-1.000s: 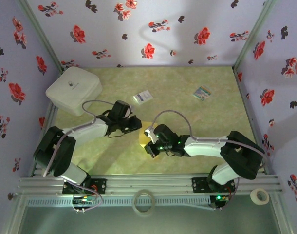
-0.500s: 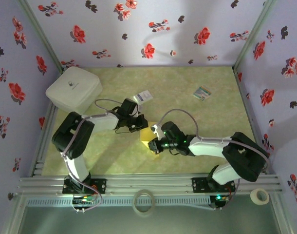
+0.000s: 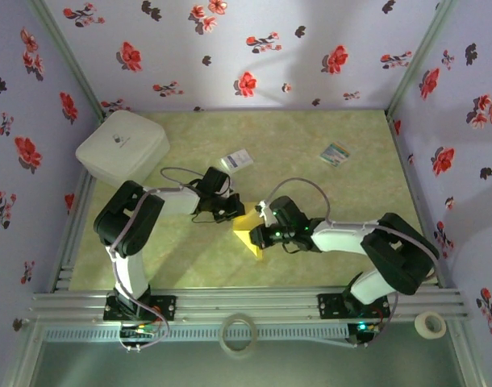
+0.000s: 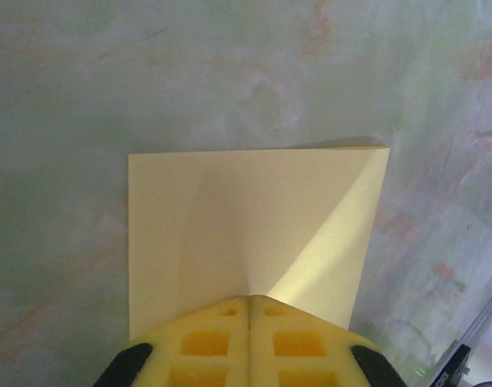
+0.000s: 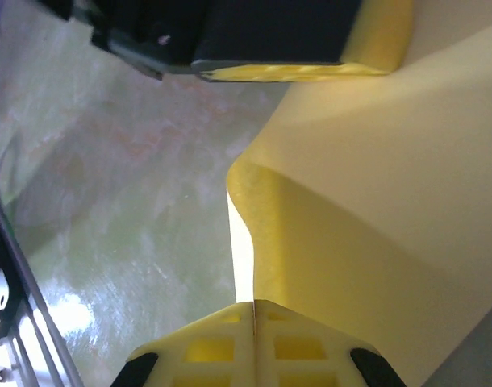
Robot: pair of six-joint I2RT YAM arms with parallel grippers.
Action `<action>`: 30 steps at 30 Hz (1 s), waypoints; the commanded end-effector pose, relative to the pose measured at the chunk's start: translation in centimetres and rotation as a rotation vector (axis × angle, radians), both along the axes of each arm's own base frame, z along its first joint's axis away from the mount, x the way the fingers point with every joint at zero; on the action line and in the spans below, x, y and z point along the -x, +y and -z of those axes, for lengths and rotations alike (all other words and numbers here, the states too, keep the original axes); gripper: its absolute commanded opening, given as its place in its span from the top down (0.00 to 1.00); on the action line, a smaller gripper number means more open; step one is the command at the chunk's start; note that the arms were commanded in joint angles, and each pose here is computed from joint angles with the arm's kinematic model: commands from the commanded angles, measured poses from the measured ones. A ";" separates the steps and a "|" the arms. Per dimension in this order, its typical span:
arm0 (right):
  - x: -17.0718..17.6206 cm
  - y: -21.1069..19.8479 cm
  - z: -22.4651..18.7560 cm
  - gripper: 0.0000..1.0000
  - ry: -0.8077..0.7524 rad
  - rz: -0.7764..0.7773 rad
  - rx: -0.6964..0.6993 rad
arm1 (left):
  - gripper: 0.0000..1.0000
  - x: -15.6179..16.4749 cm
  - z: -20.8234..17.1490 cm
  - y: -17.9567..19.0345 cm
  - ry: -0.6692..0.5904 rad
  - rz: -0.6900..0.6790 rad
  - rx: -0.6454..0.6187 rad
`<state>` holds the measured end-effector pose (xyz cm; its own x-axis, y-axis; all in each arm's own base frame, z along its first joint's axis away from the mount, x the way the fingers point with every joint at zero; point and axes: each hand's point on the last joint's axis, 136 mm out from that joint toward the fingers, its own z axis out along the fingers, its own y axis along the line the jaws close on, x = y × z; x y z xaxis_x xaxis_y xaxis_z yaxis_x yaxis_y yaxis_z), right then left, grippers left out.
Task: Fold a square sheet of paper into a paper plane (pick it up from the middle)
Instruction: Third fold the triangle at the center of the table.
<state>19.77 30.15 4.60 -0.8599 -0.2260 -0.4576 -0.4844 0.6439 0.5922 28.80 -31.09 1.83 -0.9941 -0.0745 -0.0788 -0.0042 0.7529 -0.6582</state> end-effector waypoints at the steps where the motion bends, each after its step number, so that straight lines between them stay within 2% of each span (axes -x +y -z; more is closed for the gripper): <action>1: -0.8 -0.7 0.8 1.00 0.024 0.029 0.078 | 0.95 1.2 1.7 0.5 0.030 0.028 -0.039; 12: -1.9 -1.4 1.7 1.00 0.019 0.045 0.198 | 0.96 1.0 0.9 0.4 0.019 0.024 -0.029; 30: -2.0 -1.5 1.9 1.00 0.025 0.046 0.217 | 0.96 0.8 0.4 0.3 0.008 0.021 -0.019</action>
